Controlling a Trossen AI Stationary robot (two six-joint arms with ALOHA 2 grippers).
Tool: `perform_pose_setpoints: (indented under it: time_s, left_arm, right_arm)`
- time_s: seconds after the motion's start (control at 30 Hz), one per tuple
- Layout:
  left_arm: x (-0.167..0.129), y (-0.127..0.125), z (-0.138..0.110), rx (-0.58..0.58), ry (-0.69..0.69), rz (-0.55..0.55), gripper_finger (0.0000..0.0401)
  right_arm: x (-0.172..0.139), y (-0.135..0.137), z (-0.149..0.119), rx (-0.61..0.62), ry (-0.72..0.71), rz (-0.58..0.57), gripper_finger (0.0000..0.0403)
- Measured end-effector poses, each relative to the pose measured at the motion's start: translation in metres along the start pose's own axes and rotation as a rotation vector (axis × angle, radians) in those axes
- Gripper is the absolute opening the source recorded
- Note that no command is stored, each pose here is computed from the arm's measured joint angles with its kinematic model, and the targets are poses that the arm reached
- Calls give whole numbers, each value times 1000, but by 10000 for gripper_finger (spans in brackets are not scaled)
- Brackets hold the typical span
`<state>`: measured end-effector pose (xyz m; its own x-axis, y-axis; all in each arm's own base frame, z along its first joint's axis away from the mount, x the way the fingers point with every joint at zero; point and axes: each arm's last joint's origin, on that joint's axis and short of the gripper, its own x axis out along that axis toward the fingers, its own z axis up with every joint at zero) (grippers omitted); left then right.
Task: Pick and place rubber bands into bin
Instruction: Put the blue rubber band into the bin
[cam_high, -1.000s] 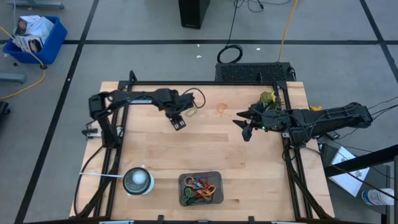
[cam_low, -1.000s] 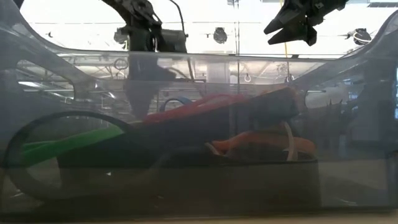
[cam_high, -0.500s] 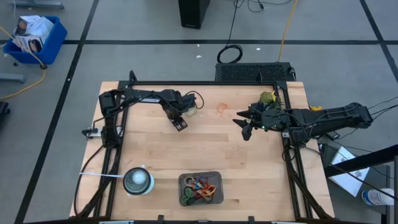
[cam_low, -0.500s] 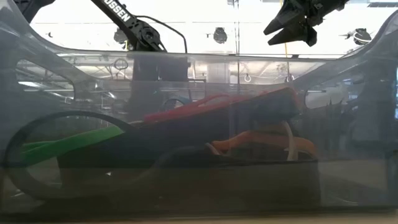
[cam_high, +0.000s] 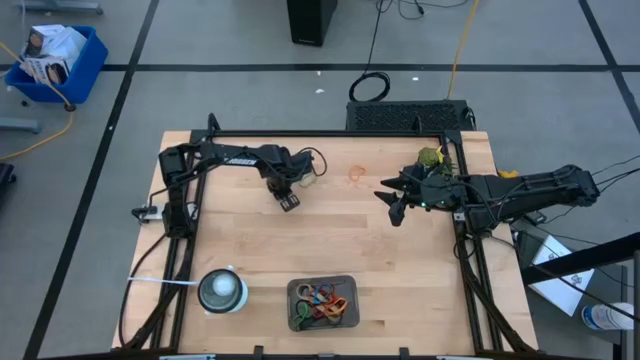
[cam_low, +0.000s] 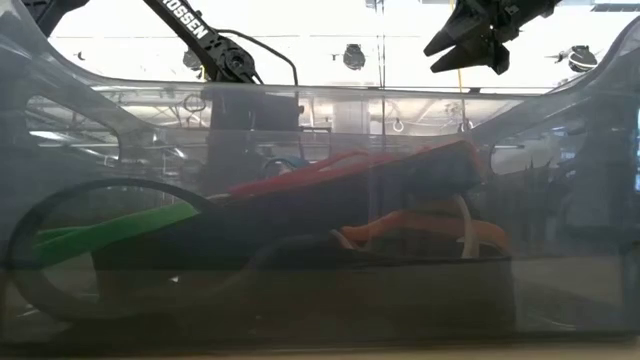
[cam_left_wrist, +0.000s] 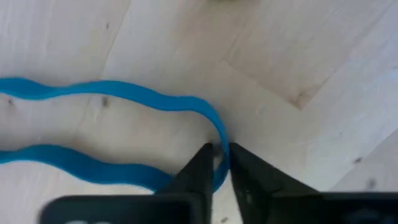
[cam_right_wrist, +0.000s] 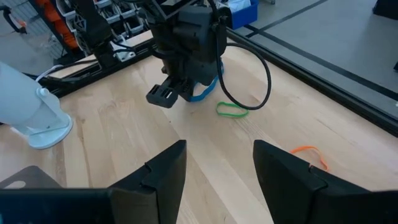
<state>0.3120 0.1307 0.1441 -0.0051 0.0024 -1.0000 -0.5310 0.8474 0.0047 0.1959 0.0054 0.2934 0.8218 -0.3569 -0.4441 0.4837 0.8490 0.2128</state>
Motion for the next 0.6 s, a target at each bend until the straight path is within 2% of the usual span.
perform_pose_setpoints:
  time_s: [0.1, 0.3, 0.43, 0.6]
  left_arm:
    - [0, 0, 1, 7, -8, -1, 12]
    - [-8, -2, -1, 10, -31, 7, 6]
    - [-33, -5, -8, 16, -99, -7, 5]
    - [-86, -6, -26, 5, -266, -60, 5]
  right_arm:
    - [0, 0, 0, 0, 0, 0, 183]
    - [0, 0, 0, 0, 0, 1, 183]
    - [0, 0, 0, -1, 2, 5, 183]
    - [0, 0, 0, -1, 3, 5, 183]
